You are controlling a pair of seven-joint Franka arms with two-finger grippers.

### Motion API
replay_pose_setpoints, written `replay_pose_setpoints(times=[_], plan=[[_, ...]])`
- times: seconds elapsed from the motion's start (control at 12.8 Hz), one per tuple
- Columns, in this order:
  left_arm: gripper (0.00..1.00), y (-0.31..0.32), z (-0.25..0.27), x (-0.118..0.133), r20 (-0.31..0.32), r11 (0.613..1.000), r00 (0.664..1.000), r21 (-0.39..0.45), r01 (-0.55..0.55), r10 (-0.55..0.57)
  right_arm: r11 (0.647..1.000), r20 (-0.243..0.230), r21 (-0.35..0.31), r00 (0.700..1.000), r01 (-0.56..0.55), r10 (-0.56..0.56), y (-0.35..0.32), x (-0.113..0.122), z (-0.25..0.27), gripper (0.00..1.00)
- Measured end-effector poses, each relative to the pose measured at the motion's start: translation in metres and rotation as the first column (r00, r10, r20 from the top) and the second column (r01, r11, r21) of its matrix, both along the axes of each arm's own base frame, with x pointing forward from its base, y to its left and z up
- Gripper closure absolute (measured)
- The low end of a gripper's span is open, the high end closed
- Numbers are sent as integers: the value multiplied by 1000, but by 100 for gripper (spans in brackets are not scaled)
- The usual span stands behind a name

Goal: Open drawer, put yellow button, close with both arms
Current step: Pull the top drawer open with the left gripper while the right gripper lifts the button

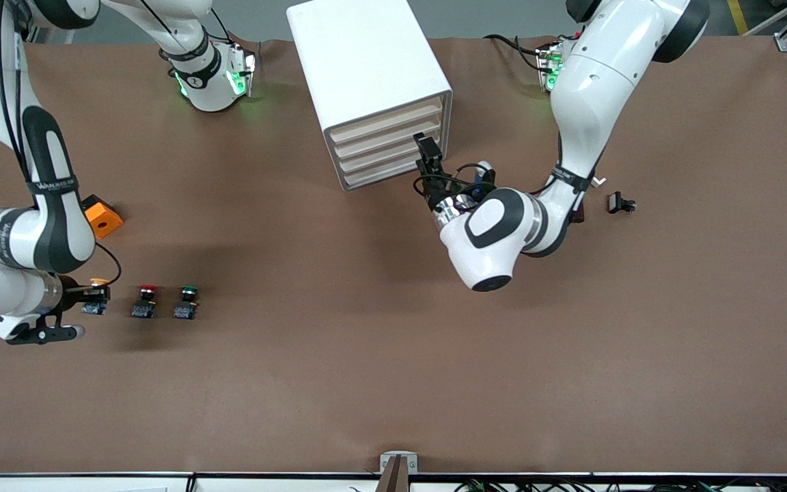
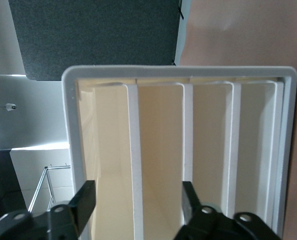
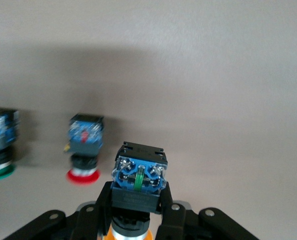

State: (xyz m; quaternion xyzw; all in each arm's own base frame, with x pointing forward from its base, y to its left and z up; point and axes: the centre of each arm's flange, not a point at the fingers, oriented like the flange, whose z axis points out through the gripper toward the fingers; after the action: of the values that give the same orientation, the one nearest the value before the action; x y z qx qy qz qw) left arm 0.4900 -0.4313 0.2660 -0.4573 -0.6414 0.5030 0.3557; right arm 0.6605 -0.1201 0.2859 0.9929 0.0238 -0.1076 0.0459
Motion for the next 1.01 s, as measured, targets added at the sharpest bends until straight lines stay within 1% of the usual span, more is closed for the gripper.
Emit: replay_pose_setpoints(times=[0.08,0.23,0.31,0.39,0.47,0.55,0.78,1.01], plan=[[25,-8,-2,-5,-4,1000,1000,-4,2,-2,1000,-21,-9,999,28,-28,11,-4,18,60],[40,-17,-4,-11,-14,1000,1000,-14,1,-2,996,-62,-34,994,86,-88,36,-14,53,60],[41,-21,-4,-14,-14,1000,1000,-16,3,-4,992,-80,-50,989,117,-121,50,-20,71,60],[47,-25,-3,-16,-13,1000,1000,-19,5,-5,987,-99,-65,984,144,-150,67,-27,89,60],[47,-30,-3,-20,-15,1000,1000,-24,7,-7,983,-115,-79,978,167,-176,84,-35,106,60],[50,-35,-4,-25,-16,1000,1000,-26,13,-14,978,-124,-94,972,189,-199,102,-42,123,60],[50,-45,-11,-34,-21,999,999,-21,29,-29,957,-133,-150,954,248,-268,157,-64,159,60],[51,-55,-15,-43,-41,999,999,-32,31,-32,927,-132,-174,925,332,-356,227,-90,187,60]])
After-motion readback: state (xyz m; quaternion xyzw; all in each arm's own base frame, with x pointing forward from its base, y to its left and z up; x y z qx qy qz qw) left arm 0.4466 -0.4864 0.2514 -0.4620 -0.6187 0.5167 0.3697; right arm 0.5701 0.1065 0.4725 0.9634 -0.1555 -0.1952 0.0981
